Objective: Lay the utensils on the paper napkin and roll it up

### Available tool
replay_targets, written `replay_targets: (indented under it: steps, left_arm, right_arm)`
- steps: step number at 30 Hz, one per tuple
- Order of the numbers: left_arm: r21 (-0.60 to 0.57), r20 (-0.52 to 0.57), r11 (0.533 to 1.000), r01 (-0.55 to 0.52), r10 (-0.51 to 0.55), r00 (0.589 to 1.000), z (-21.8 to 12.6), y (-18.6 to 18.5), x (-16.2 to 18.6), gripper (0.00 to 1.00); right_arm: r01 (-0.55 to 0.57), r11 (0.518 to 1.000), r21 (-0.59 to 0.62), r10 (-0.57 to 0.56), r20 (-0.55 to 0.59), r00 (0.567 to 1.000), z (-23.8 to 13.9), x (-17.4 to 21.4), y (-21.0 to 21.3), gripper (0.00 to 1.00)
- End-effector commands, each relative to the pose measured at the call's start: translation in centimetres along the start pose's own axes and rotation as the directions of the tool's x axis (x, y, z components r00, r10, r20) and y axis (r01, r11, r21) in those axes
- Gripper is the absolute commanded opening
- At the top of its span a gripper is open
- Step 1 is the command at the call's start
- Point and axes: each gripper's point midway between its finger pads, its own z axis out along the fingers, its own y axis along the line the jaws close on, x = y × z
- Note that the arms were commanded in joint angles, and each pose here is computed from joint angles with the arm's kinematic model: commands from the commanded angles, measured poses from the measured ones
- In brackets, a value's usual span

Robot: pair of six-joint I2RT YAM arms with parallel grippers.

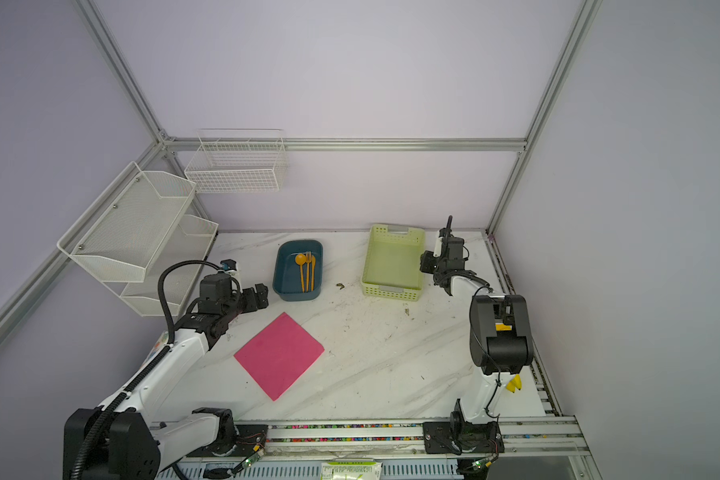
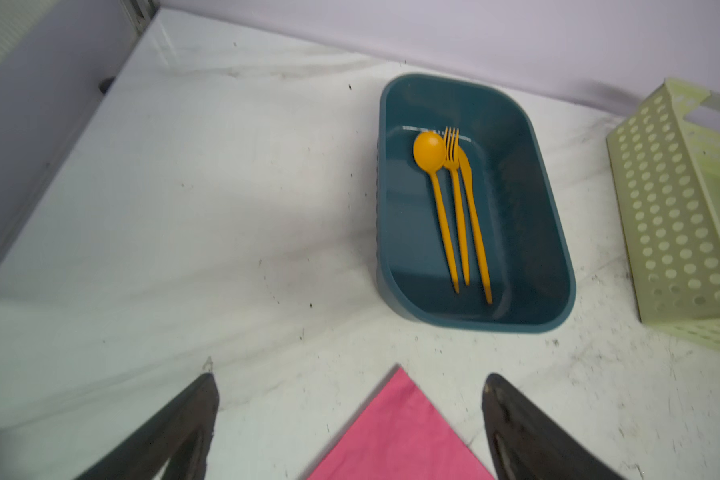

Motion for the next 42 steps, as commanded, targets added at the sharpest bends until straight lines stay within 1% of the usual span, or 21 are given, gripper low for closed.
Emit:
replay_targets:
  steps: [1,3,7,13,17,20,26,29,32,34,38,40,42]
  left_arm:
    - [0.076,0.0,0.997,0.011,-0.011,1.0,-2.2,-2.2,-2.1,0.97]
    - [0.081,-0.01,0.997,0.002,-0.001,1.0,-2.4,-2.4,-1.9,0.96]
    - [0.088,-0.038,0.996,-0.017,0.02,0.999,-2.6,-2.9,-1.4,0.95]
    - [0.124,-0.106,0.99,-0.068,0.081,0.991,-2.8,-4.8,-0.1,0.92]
    - [0.175,-0.16,0.98,-0.094,0.123,0.979,-2.7,-6.8,1.3,0.91]
    - [0.214,-0.215,0.973,-0.089,0.136,0.967,-2.4,-8.1,2.8,0.9]
    - [0.295,-0.345,0.953,-0.062,0.167,0.924,-2.2,-10.7,6.7,0.88]
    - [0.333,-0.41,0.941,-0.052,0.194,0.891,-2.1,-11.9,8.9,0.84]
    - [0.349,-0.472,0.937,-0.02,0.194,0.86,-1.9,-12.6,10.9,0.77]
    - [0.365,-0.51,0.931,0.006,0.194,0.838,-1.8,-13.4,12.0,0.74]
    - [0.414,-0.556,0.909,0.055,0.205,0.806,-2.0,-15.3,13.7,0.72]
    - [0.422,-0.589,0.903,0.078,0.207,0.781,-1.6,-16.0,15.2,0.72]
    - [0.433,-0.607,0.896,0.1,0.208,0.767,-1.5,-16.6,16.0,0.71]
  right_arm:
    - [-0.024,1.0,-0.014,0.023,-0.061,0.998,0.4,0.8,0.2,0.33]
    - [-0.027,1.0,-0.013,0.026,-0.068,0.997,0.8,1.0,0.2,0.31]
    - [-0.034,0.999,-0.015,0.032,-0.084,0.996,1.6,1.4,0.0,0.22]
    - [-0.032,0.999,-0.005,0.031,-0.088,0.996,2.3,1.4,-0.3,0.11]
    - [-0.023,1.0,0.001,0.023,-0.086,0.996,2.6,1.2,-0.3,0.08]
    - [-0.017,1.0,0.011,0.018,-0.095,0.995,3.0,1.1,-0.5,0.07]
    - [-0.022,1.0,0.021,0.023,-0.088,0.996,3.1,0.6,-0.6,0.07]
    - [-0.028,0.999,0.016,0.029,-0.081,0.996,2.9,0.1,-0.4,0.14]
    - [-0.034,0.999,0.01,0.035,-0.064,0.997,2.2,-0.6,0.0,0.24]
    - [-0.033,0.999,0.009,0.034,-0.054,0.998,1.6,-1.2,0.3,0.31]
    - [-0.032,0.999,0.005,0.032,-0.035,0.999,0.3,-2.3,0.8,0.39]
    - [-0.029,1.0,-0.007,0.029,-0.019,0.999,-0.5,-3.0,1.3,0.4]
    - [-0.024,1.0,-0.015,0.024,-0.003,1.0,-1.4,-3.7,1.7,0.41]
